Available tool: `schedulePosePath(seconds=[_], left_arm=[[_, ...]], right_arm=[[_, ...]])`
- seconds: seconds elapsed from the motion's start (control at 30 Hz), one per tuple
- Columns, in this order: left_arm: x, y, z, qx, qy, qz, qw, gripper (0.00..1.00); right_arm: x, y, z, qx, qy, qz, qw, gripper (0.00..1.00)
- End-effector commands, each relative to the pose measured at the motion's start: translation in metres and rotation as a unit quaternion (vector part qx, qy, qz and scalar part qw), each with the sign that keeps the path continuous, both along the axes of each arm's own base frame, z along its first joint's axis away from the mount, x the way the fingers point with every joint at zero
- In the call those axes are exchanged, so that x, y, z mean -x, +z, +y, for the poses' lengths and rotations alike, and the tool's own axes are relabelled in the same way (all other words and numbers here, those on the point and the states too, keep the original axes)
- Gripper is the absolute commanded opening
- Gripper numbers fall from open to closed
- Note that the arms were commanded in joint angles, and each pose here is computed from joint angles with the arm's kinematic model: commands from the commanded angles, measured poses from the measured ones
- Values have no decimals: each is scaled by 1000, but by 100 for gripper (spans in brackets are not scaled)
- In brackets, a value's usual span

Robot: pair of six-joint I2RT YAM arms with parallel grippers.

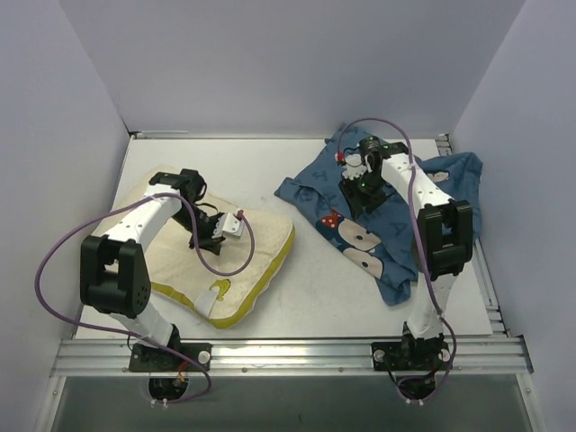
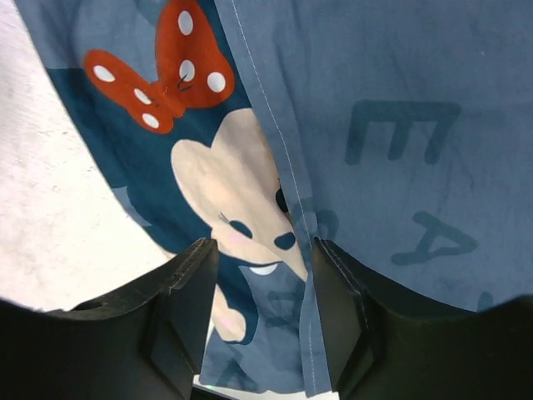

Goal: Put the pillow into the pillowcase

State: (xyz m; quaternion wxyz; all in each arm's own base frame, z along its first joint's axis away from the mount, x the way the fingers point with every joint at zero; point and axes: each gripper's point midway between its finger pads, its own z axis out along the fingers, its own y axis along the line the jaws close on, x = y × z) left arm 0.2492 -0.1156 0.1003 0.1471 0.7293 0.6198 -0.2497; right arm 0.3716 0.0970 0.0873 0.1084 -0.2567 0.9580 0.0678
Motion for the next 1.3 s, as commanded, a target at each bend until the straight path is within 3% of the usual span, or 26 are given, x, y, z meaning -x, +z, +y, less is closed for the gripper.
schedulePosePath(seconds=[0.0,0.1,0.43,0.53,0.67,0.77,1.07,1.27], left_arm=[[13,36,-13,52,56,28,997,0],[11,38,-13,58,78,27,995,0],[9,47,-7,64,107,18,992,0],[11,46,-6,61,107,16,992,0],[10,46,-5,59,106,15,992,0],[9,46,-5,60,107,14,992,0],[1,55,-10,71,119,10,990,0],[-2,58,-9,68,124,6,990,0]], right_arm=[[6,-18,-13,60,24,21,998,50],[4,-35,-10,76,30,28,996,51],[-12,-64,-25,104,15,28,994,41],[-8,-58,-18,70,12,33,997,41],[8,-25,15,-50,27,43,997,43],[6,-11,15,-80,7,40,996,44],[-1,-49,-7,-22,-3,68,997,33],[-3,-66,-10,-7,-2,79,997,32]])
